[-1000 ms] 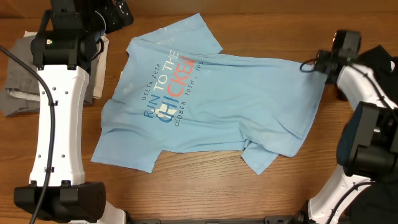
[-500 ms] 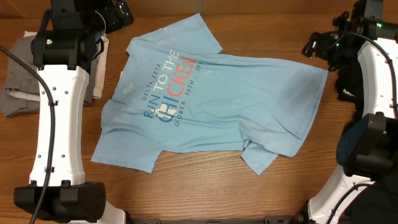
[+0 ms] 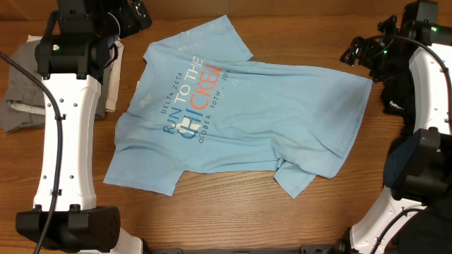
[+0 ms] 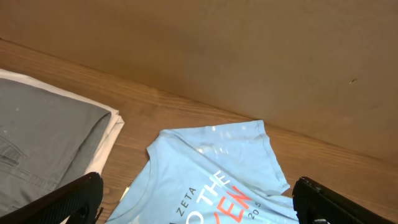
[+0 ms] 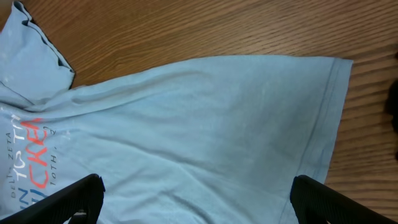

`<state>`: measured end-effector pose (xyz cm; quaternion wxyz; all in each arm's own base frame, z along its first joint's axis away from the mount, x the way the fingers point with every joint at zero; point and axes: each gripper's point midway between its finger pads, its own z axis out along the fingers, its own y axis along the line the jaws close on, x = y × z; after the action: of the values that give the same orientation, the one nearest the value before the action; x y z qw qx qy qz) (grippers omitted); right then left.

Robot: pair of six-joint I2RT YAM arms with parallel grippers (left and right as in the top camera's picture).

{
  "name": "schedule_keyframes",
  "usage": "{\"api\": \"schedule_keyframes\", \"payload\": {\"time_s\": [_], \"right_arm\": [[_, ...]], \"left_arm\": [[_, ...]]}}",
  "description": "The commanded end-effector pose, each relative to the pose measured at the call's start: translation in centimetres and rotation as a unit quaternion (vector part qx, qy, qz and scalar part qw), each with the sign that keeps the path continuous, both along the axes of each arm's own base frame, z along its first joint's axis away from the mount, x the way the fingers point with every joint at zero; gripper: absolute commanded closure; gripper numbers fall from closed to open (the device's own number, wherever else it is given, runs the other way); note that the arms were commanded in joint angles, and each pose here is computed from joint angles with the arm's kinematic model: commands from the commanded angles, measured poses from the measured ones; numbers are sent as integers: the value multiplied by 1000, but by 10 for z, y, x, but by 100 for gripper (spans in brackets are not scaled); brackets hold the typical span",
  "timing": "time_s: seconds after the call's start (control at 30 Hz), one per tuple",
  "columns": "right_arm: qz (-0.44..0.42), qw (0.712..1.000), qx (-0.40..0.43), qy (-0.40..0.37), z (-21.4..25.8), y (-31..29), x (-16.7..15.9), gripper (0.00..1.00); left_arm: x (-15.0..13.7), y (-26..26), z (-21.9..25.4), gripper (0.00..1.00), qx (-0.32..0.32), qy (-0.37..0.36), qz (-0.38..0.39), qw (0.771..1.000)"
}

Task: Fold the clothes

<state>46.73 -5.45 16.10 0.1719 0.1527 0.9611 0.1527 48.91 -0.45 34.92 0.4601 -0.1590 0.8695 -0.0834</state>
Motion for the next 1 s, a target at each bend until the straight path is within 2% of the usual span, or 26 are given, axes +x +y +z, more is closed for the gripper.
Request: {"api": "schedule_keyframes", "payload": {"time_s": [0.0, 0.27, 0.3, 0.37, 0.4, 0.43, 0.47, 0.57, 0.6, 0.77, 0.83, 0.97], "right_arm": [[-1, 1000, 0, -19, 13, -1, 5, 0], [-1, 1000, 0, -19, 13, -1, 5, 0], [-1, 1000, 0, -19, 13, -1, 5, 0], [-2, 1000, 0, -19, 13, -1, 5, 0], [-1, 1000, 0, -19, 13, -1, 5, 0], [-1, 1000, 0, -19, 13, -1, 5, 0], [-1, 1000, 0, -19, 13, -1, 5, 0], [-1, 1000, 0, -19, 13, -1, 5, 0], [-2, 1000, 0, -19, 13, -1, 5, 0], [-1, 1000, 0, -19, 13, -1, 5, 0], [-1, 1000, 0, -19, 13, -1, 5, 0], [-1, 1000, 0, -19, 13, -1, 5, 0]], "left_arm": [[1, 1, 0, 0, -7, -1, 8, 1000], [1, -4, 0, 0, -15, 0, -3, 1000], [-4, -9, -6, 0, -24, 14, -17, 999], [-12, -43, -10, 0, -51, 28, -117, 991], [-17, -65, -6, 5, -61, 20, -183, 981], [-20, -80, -2, 26, -67, 11, -222, 973], [-22, -93, 2, 41, -68, 3, -249, 966], [-24, -127, 2, 89, -39, -3, -264, 964], [-24, -135, 1, 96, -22, -3, -259, 966], [-19, -176, -10, 96, 89, -17, -240, 967], [-11, -194, -20, 96, 107, -22, -249, 962], [22, -224, -80, 96, 114, 2, -267, 957]]}}
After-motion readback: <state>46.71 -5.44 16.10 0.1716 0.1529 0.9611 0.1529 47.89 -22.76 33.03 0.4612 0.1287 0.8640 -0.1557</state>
